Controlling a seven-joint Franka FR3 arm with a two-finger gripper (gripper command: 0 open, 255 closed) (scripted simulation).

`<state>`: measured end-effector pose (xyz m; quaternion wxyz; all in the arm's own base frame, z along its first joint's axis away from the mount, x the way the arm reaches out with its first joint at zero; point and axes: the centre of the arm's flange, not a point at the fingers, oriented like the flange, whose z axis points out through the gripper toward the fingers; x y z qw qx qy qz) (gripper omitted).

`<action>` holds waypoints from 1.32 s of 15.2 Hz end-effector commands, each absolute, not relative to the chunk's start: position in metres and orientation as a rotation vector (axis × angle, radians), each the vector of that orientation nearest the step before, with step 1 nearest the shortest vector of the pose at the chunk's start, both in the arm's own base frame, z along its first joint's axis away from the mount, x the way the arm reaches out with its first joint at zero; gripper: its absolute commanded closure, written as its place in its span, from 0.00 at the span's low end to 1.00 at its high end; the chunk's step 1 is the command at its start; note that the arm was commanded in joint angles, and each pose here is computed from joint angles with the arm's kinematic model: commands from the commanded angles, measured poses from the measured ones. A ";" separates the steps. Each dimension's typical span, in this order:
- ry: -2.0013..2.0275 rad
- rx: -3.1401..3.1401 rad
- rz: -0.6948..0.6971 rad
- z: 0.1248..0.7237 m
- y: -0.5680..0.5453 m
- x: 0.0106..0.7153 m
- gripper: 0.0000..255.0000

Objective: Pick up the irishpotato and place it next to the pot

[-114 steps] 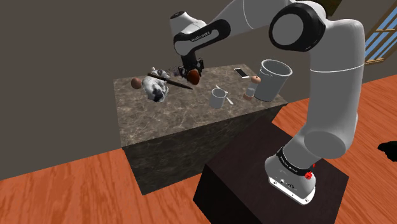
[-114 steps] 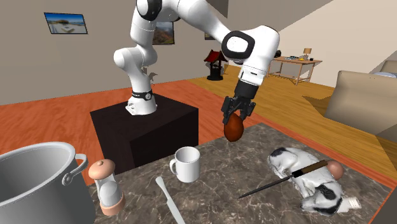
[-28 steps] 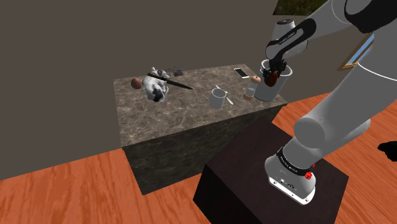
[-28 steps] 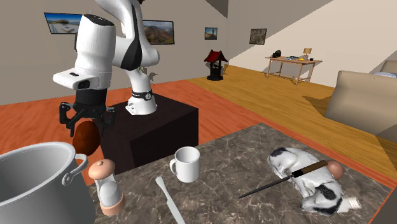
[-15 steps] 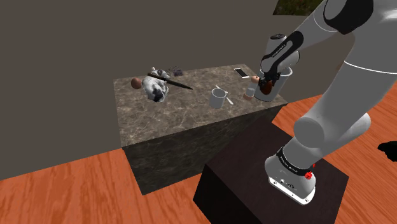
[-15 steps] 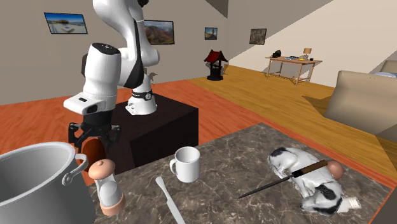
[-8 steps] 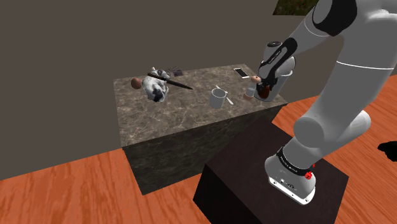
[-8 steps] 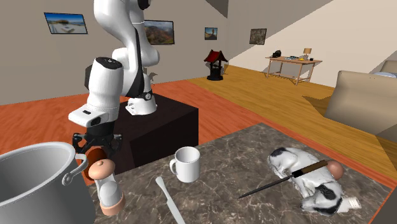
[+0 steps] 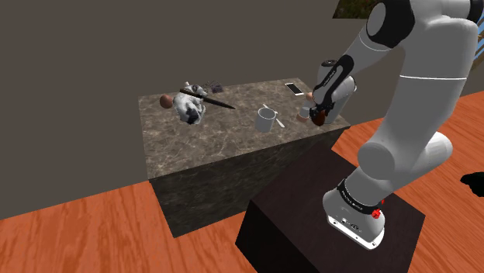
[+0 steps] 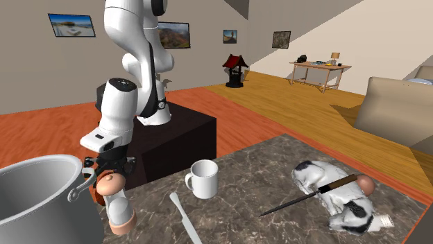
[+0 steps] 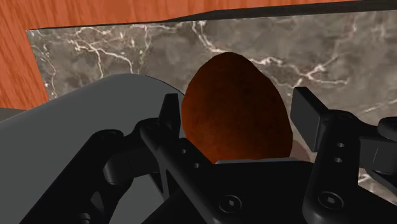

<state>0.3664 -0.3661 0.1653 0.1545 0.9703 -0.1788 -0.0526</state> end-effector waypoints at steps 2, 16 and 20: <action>-0.512 2.781 -0.150 0.149 -0.366 0.367 1.00; -0.512 2.780 -0.150 0.124 -0.366 0.367 0.00; -0.512 2.780 -0.150 0.125 -0.367 0.367 0.00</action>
